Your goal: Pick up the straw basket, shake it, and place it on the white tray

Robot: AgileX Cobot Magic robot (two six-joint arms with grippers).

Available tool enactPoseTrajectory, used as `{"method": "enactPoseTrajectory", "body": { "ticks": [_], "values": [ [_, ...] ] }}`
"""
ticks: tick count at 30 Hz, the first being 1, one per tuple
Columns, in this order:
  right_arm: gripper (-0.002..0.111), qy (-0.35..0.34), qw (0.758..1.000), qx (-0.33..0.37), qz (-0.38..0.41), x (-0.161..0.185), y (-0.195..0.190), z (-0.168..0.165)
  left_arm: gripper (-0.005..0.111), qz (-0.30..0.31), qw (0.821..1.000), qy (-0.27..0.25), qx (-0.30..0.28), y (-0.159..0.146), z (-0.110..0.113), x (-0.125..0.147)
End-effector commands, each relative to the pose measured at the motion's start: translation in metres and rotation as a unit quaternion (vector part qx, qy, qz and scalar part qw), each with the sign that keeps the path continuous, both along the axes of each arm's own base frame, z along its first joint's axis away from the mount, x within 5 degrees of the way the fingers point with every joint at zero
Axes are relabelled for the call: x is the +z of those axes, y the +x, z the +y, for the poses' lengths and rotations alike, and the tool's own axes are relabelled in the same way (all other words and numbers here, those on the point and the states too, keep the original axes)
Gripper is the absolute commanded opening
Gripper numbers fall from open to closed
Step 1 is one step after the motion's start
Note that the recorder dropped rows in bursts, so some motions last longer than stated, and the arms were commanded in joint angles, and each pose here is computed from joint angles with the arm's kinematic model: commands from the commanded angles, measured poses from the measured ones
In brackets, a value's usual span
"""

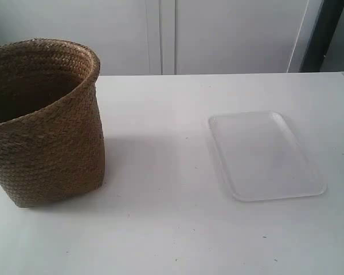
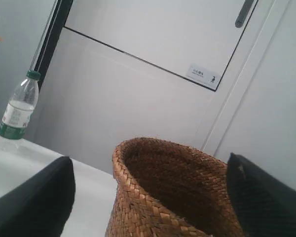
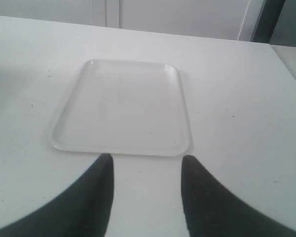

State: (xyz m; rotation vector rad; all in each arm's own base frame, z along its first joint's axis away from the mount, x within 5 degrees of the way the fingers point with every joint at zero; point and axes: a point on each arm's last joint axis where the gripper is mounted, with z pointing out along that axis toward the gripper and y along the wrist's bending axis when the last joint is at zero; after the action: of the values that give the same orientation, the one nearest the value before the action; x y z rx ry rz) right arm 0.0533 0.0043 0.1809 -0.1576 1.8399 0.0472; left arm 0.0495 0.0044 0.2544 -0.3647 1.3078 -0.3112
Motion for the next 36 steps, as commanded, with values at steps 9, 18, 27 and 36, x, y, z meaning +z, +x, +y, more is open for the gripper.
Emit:
{"method": "enactPoseTrajectory", "body": {
  "ticks": [9,18,27,36],
  "values": [
    [0.042,-0.009,1.0,0.005,-0.009,0.001,0.0,0.0,0.085,0.016,0.983,-0.18,-0.034,0.018,0.001,0.052],
    [0.042,-0.009,1.0,0.005,-0.009,0.001,0.0,0.0,0.085,0.189,0.98,-0.066,-0.008,0.038,0.002,0.085],
    [0.042,-0.009,1.0,0.005,-0.009,0.001,0.0,0.0,0.085,0.412,0.909,-0.051,0.022,0.089,0.011,0.124],
    [0.042,-0.009,1.0,0.005,-0.009,0.001,0.0,0.0,0.085,0.466,0.882,-0.002,0.065,0.126,0.024,0.128]
  ]
}}
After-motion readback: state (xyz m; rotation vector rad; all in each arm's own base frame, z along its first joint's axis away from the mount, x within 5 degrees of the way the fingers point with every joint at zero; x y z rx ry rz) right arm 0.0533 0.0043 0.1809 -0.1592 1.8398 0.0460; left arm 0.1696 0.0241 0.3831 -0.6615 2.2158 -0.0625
